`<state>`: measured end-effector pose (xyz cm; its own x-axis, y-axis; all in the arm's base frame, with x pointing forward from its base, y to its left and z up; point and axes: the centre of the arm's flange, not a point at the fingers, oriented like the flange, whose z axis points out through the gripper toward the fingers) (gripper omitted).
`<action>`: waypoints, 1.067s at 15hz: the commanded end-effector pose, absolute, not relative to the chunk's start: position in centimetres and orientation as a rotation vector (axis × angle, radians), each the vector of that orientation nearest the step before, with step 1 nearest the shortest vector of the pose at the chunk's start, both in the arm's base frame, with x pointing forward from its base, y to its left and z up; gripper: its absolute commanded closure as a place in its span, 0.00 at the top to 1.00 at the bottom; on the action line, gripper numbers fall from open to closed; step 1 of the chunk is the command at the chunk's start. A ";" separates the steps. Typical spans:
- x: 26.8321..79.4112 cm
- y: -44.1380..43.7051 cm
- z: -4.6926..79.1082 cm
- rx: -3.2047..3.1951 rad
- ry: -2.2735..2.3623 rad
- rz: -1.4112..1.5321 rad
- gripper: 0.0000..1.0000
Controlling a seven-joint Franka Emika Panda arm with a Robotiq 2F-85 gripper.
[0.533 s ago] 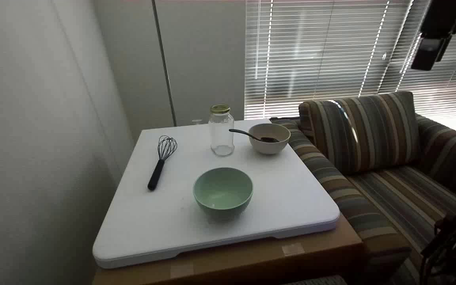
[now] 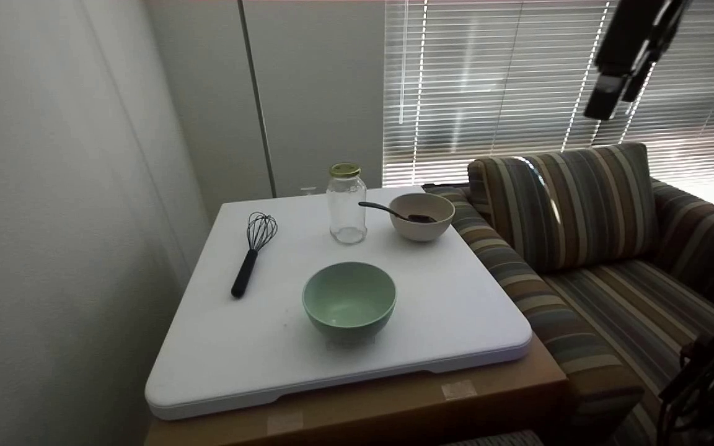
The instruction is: Uncover the jar and put the lid on the table
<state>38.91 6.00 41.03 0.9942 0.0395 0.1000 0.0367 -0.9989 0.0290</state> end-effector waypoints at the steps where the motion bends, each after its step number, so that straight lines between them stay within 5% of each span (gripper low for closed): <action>1: 46.8 7.9 37.4 3.055 0.044 0.186 1.00; 5: 53.1 8.2 34.7 2.992 -0.067 0.276 1.00; 6: 47.8 8.4 36.3 3.018 0.007 0.259 1.00; 16: 50.2 8.3 35.1 3.014 0.021 0.285 1.00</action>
<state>48.39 8.75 36.28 0.9837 0.0133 0.1795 -0.0074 -0.9935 0.1138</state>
